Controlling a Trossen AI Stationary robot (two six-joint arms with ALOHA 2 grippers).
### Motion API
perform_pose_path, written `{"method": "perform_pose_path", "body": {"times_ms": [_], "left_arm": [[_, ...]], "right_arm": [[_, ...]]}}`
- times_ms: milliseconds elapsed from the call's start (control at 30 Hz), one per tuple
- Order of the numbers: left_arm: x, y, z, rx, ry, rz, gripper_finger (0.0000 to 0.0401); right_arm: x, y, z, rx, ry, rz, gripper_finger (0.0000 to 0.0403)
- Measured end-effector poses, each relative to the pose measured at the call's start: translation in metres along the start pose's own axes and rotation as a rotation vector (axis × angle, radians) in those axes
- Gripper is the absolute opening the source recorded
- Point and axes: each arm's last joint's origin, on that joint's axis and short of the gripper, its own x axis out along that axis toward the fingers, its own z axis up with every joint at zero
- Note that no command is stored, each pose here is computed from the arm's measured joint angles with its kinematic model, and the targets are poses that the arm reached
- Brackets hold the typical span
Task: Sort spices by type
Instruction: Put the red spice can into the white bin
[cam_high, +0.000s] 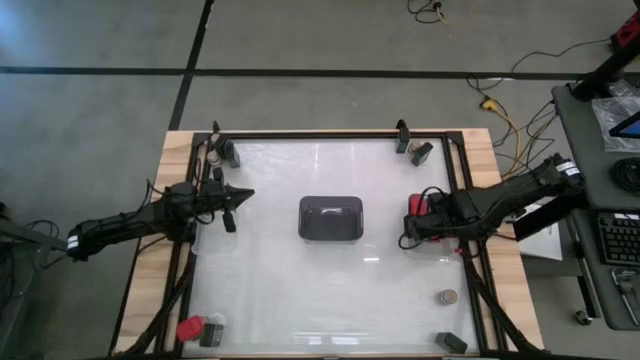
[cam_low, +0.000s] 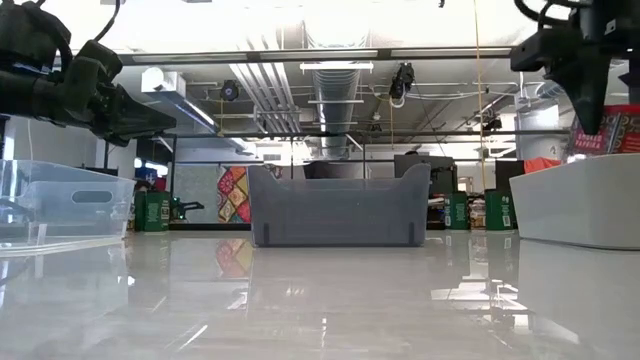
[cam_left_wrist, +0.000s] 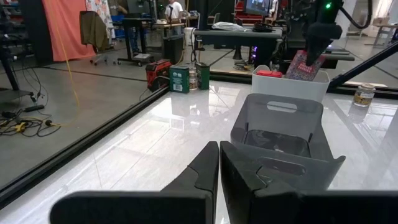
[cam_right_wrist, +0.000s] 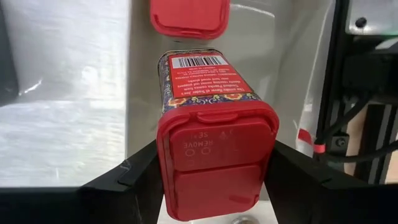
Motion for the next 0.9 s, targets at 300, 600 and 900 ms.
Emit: {"method": "perform_pose_path", "body": {"times_ms": [300, 600, 900], "left_arm": [[0.0, 0.0, 0.0, 0.0, 0.0, 0.0, 0.0], [0.0, 0.0, 0.0, 0.0, 0.0, 0.0, 0.0], [0.0, 0.0, 0.0, 0.0, 0.0, 0.0, 0.0]], "right_arm": [[0.016, 0.002, 0.01, 0.01, 0.076, -0.019, 0.0222], [0.029, 0.005, 0.017, 0.003, 0.125, -0.004, 0.0219], [0.031, 0.005, 0.019, 0.006, 0.125, 0.003, 0.0231]]}}
